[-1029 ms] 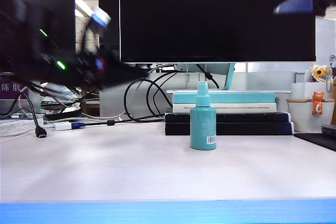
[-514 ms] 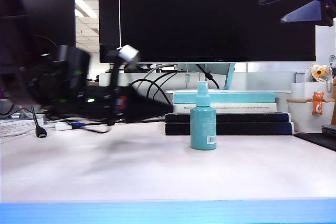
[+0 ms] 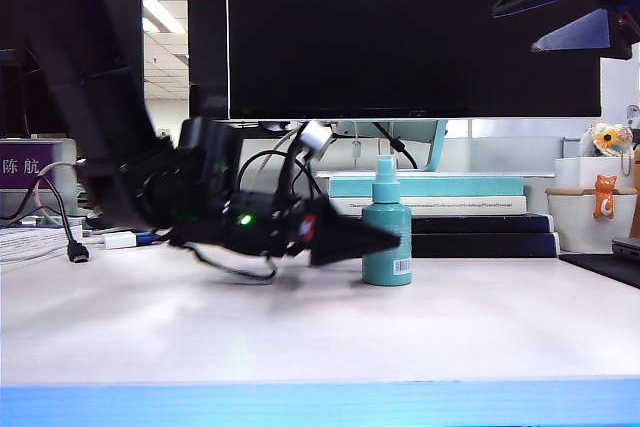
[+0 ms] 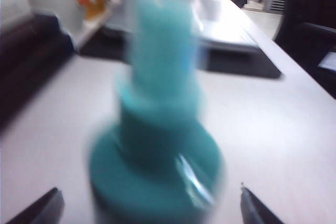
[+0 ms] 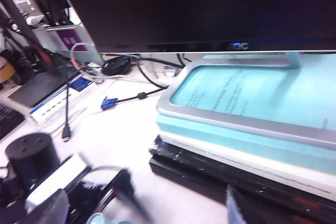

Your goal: Pick up the sprayer with the left hand and remove the lid with the right hand then place it on the table.

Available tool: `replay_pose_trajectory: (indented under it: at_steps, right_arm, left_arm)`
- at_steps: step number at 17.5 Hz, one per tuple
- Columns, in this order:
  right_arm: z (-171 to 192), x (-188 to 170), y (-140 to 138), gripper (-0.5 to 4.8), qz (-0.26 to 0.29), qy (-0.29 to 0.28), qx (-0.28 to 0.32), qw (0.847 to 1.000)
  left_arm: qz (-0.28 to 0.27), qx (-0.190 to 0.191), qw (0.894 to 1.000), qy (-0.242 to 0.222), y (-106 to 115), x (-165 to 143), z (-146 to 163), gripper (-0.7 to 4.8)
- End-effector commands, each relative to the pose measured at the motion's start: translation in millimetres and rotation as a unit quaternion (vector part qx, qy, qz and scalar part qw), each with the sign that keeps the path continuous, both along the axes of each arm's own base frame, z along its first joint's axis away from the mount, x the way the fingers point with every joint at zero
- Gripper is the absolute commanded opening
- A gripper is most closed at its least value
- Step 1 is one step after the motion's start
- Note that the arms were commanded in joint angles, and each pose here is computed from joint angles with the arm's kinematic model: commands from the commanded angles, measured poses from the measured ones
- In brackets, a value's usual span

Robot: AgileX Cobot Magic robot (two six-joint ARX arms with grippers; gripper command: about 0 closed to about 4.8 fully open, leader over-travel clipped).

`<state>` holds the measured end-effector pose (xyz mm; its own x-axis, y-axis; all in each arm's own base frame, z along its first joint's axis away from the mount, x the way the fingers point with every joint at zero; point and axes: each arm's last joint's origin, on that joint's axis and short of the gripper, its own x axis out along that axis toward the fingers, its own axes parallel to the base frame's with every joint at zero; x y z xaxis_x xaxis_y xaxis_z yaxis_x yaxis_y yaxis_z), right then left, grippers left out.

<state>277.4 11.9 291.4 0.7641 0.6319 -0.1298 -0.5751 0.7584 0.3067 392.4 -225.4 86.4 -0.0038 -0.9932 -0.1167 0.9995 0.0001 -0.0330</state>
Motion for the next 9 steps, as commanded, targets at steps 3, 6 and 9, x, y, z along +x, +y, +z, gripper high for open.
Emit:
replay_pose_trajectory:
  at_steps: [3, 6, 9]
  right_arm:
    - [2.5, -0.2, 0.2, 3.86, 0.004, -0.005, 0.001, 1.000]
    - [2.5, -0.2, 0.2, 3.86, 0.004, -0.005, 0.000, 1.000]
    - [2.5, -0.2, 0.2, 3.86, 0.004, -0.005, 0.001, 1.000]
  left_arm:
    - [-0.001, 0.001, 1.000, 0.012, -18.2, 3.3, 9.9, 4.79]
    - [0.003, 0.012, 1.000, 0.028, -23.5, -0.1, 7.0, 4.79]
    - [0.018, 0.022, 0.999, 0.038, -23.8, -0.3, 4.7, 3.31]
